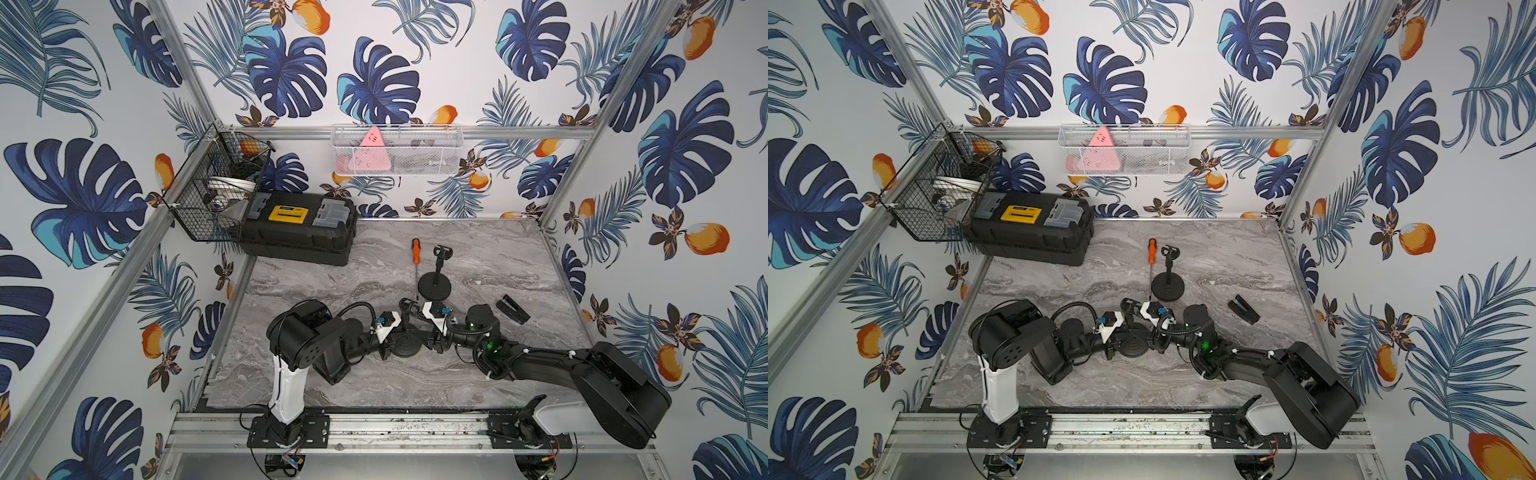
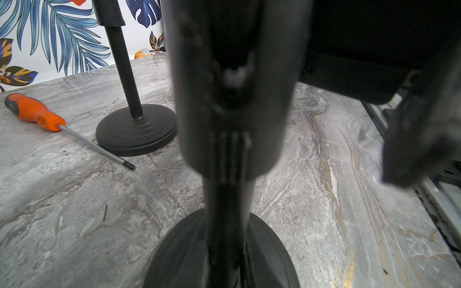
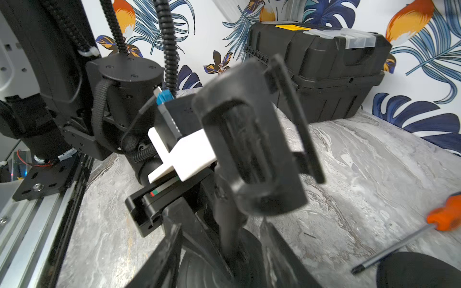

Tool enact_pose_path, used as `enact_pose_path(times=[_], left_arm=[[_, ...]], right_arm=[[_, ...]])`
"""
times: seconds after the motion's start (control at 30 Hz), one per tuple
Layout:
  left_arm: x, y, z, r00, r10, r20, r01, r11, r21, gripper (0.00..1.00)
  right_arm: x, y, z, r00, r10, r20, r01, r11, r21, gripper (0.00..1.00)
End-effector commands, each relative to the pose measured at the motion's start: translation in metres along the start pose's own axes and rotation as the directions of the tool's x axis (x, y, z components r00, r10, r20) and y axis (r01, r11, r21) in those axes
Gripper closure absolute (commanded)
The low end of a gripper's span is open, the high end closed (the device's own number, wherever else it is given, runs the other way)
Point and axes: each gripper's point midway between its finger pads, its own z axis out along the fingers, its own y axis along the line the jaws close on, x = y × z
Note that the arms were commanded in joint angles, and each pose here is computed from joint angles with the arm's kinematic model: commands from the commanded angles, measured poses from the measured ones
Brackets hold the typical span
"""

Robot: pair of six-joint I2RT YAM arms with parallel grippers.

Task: Assemble a microphone stand
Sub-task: Hold the microphone stand pole at the microphone stand base, then screw the microphone stand pole into the microphone stand base.

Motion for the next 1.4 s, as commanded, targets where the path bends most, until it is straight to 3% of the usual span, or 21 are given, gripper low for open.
enact_pose_path(times=[0.0, 0.1, 0.23, 0.37, 0.57, 0.8, 1.07, 1.37], left_arm=[[0.006, 0.004, 0.0, 1.0, -0.004, -0.017, 0.003, 1.0, -0.016, 0.89], [0.006, 0.003, 0.001, 1.0, -0.002, -0.017, 0.002, 1.0, -0.014, 0.89], [0.005, 0.002, 0.001, 1.0, -0.001, -0.015, 0.001, 1.0, -0.009, 0.89], [0.007, 0.001, 0.002, 1.0, 0.0, -0.019, -0.001, 1.0, -0.008, 0.89], [0.004, -0.001, 0.003, 1.0, 0.004, -0.013, -0.004, 1.0, -0.004, 0.89], [0.008, -0.001, 0.005, 1.0, 0.002, -0.022, -0.002, 1.0, 0.001, 0.89], [0.015, -0.003, 0.007, 0.999, 0.002, -0.038, -0.002, 1.0, 0.006, 0.9], [0.018, -0.013, 0.016, 0.995, 0.047, -0.083, -0.045, 0.999, 0.018, 0.9]], right_arm=[[0.012, -0.002, -0.007, 0.987, 0.036, -0.155, -0.034, 0.999, 0.02, 0.46], [0.01, -0.004, -0.015, 0.979, 0.037, -0.201, -0.036, 0.999, 0.005, 0.47], [0.005, -0.018, -0.031, 0.982, 0.081, -0.168, -0.08, 0.997, 0.012, 0.46], [0.001, -0.018, -0.038, 0.984, 0.012, -0.177, -0.014, 1.0, -0.008, 0.44], [0.0, -0.011, -0.031, 0.987, -0.073, -0.146, 0.059, 0.993, -0.098, 0.43], [0.0, -0.009, -0.02, 0.988, -0.076, -0.132, 0.052, 0.983, -0.178, 0.43], [-0.001, -0.012, -0.01, 0.998, -0.051, -0.023, 0.046, 0.984, -0.173, 0.45], [0.006, -0.015, -0.006, 1.0, -0.009, -0.024, 0.005, 0.986, -0.164, 0.46]])
